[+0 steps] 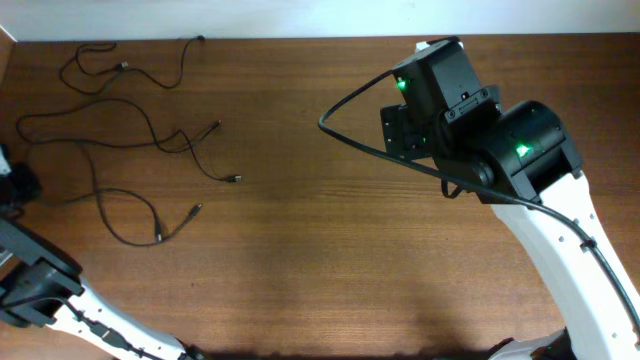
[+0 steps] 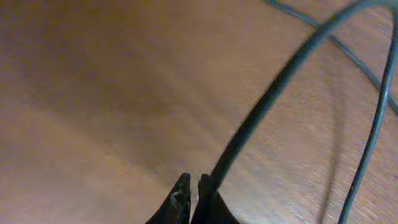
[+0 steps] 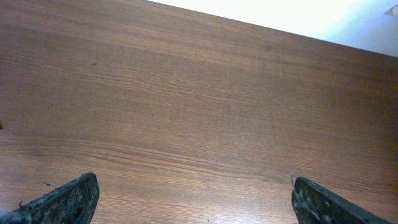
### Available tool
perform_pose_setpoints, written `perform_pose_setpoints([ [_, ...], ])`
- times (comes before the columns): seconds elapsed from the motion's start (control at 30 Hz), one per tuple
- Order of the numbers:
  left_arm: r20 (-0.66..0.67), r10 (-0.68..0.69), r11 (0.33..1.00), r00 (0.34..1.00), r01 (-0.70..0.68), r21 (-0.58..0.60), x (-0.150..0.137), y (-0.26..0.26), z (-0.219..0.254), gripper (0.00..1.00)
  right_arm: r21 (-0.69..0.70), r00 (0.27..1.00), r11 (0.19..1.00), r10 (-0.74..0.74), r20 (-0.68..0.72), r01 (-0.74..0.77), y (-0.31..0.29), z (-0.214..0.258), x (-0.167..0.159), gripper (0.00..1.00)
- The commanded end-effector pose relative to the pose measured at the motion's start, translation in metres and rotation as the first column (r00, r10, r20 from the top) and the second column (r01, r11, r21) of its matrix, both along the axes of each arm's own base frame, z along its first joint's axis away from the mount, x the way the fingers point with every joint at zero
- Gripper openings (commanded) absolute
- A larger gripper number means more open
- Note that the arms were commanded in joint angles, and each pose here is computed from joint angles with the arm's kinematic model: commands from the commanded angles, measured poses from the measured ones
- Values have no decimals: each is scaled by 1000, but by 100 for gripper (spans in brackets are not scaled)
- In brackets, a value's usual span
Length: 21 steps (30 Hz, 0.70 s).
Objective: Untangle cables
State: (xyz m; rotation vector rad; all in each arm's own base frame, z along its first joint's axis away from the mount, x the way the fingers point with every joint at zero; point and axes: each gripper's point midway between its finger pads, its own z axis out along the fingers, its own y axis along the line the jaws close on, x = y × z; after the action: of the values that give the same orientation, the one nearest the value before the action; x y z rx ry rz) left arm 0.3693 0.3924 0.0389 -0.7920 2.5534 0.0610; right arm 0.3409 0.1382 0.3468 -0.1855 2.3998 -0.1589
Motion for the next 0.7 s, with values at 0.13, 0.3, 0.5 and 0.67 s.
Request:
perform_pose_setpoints([
  [0.13,-217,374,921,902,-335,198,-93,57,23,2,-6,1000,1000,-11,14,11,-1,3,1,98],
  [0.3,-225,493,864,840,-442,243,-115,68,27,13,-6,1000,1000,-11,14,11,-1,3,1,98],
  [0.5,-206,477,861,854,-408,304,-111,81,38,21,-6,1000,1000,-11,14,11,-1,3,1,98],
  [0.67,-154,469,849,870,-395,351,-102,95,66,72,-6,1000,1000,-11,14,11,-1,3,1,98],
])
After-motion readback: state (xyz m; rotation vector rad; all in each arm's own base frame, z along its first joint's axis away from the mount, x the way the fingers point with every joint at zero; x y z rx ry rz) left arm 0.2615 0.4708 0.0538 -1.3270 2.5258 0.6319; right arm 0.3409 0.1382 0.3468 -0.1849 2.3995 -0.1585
